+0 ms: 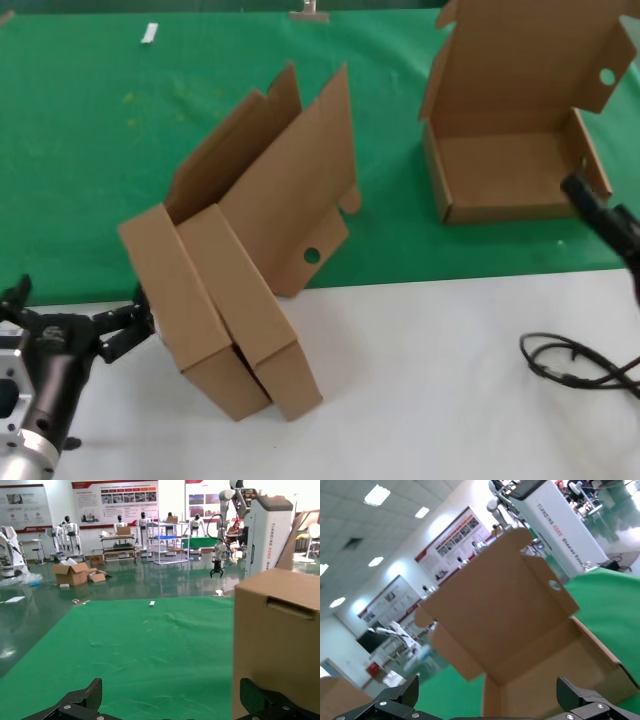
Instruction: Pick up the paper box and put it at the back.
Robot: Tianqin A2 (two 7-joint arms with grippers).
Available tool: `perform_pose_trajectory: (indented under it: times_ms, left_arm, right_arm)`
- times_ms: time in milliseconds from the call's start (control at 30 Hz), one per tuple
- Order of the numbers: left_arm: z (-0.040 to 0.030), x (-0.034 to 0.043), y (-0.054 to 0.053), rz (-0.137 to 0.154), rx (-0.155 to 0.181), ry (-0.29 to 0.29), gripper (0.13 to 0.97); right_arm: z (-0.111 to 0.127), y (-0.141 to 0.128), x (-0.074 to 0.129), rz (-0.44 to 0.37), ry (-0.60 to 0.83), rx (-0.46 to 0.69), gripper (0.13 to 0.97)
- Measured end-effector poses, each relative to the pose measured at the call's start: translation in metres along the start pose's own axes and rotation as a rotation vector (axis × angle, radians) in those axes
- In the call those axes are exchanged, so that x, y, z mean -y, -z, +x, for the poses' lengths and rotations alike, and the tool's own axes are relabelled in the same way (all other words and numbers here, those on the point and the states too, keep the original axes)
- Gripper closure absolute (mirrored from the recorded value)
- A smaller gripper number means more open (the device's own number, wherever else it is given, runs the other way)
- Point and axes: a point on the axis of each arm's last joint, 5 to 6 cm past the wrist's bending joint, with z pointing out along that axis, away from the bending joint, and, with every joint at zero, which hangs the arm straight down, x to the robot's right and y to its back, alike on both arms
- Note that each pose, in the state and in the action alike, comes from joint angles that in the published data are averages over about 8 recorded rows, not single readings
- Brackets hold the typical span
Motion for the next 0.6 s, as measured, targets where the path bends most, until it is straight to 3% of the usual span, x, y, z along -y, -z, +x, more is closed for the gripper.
perform_pose_trajectory:
  times_ms: [600]
  left_arm:
    - [0.0,0.0,0.0,0.0,0.0,0.0,0.132]
  right_arm:
    - [-0.017,0.011,-0.022,-0.081,0.182,-0.088,0.13]
